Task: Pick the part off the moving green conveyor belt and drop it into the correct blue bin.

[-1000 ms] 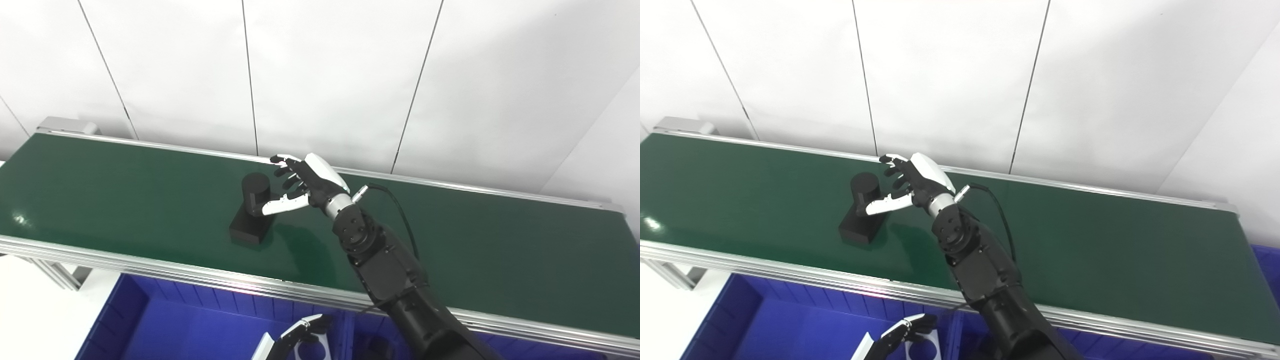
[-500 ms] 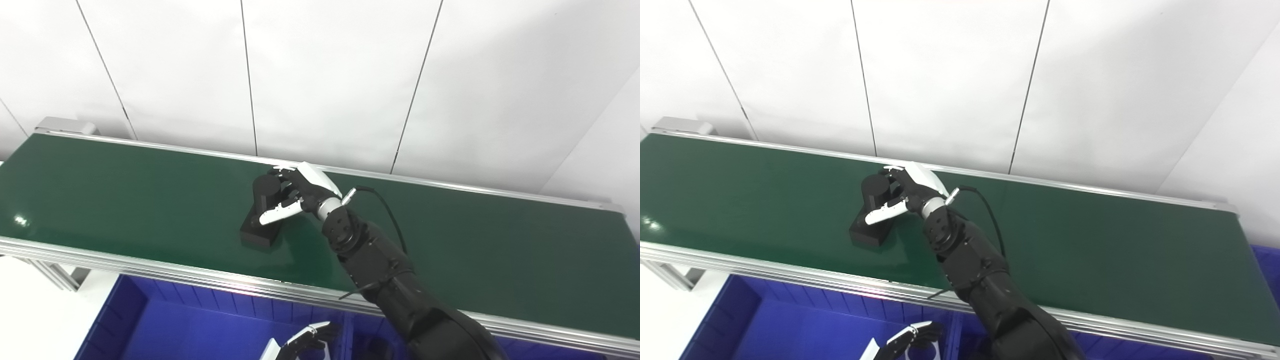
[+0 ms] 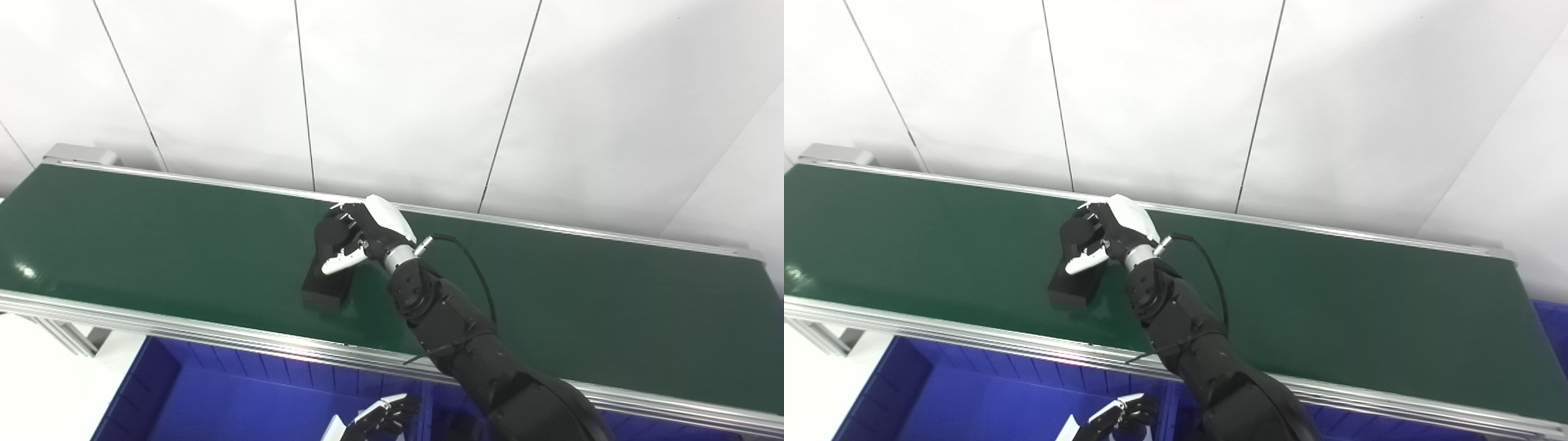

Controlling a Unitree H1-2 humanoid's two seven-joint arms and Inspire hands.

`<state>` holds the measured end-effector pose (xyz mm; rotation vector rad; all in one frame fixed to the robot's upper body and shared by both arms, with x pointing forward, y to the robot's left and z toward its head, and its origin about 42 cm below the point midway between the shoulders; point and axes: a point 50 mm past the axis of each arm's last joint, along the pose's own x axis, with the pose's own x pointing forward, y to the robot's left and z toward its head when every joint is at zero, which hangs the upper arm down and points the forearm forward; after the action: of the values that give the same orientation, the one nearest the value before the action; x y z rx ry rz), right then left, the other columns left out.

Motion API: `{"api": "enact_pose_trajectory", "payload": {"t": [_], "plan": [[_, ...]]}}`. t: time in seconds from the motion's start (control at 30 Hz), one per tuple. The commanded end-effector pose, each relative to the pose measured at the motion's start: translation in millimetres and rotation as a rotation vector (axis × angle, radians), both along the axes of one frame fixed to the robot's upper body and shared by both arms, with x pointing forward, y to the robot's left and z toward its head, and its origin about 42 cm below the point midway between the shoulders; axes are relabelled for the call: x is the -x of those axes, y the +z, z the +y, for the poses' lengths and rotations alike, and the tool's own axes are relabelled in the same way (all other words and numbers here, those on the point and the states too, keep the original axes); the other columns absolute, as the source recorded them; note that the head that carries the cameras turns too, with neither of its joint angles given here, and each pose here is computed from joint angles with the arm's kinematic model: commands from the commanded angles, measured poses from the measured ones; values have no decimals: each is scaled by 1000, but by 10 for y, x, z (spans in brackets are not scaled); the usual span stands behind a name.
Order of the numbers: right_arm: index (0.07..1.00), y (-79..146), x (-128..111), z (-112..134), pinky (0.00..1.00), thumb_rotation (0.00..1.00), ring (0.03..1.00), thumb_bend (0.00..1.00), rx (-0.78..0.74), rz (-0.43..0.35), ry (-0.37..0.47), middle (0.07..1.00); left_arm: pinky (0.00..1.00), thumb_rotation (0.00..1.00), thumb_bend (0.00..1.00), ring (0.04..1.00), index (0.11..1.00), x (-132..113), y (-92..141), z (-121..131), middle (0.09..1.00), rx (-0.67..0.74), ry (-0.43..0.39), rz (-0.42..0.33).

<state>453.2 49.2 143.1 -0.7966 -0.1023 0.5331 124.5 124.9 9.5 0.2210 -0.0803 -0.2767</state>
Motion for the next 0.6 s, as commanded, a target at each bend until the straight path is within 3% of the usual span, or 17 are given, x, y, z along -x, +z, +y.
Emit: {"api": "enact_pose_trajectory", "payload": {"t": [0.0,0.1,0.2,0.3,0.57], "plan": [[542,244,9,205,379,0,404,515,-63,-117,31,491,658,400,854,715,793,-33,94,-22,767,41,1,-58],[567,240,8,180,387,0,385,507,-67,-144,12,493,657,412,858,712,791,-41,92,-10,766,35,2,-61],[498,230,4,148,385,0,413,514,-70,-162,0,527,679,432,862,730,791,-49,94,3,774,32,3,-63],[550,206,3,111,392,0,387,508,-74,-185,-15,492,687,431,850,733,792,-64,92,17,774,24,0,-70],[515,118,31,56,374,0,410,509,-80,-216,-61,526,702,443,850,752,801,-70,99,51,787,15,-4,-75]]}}
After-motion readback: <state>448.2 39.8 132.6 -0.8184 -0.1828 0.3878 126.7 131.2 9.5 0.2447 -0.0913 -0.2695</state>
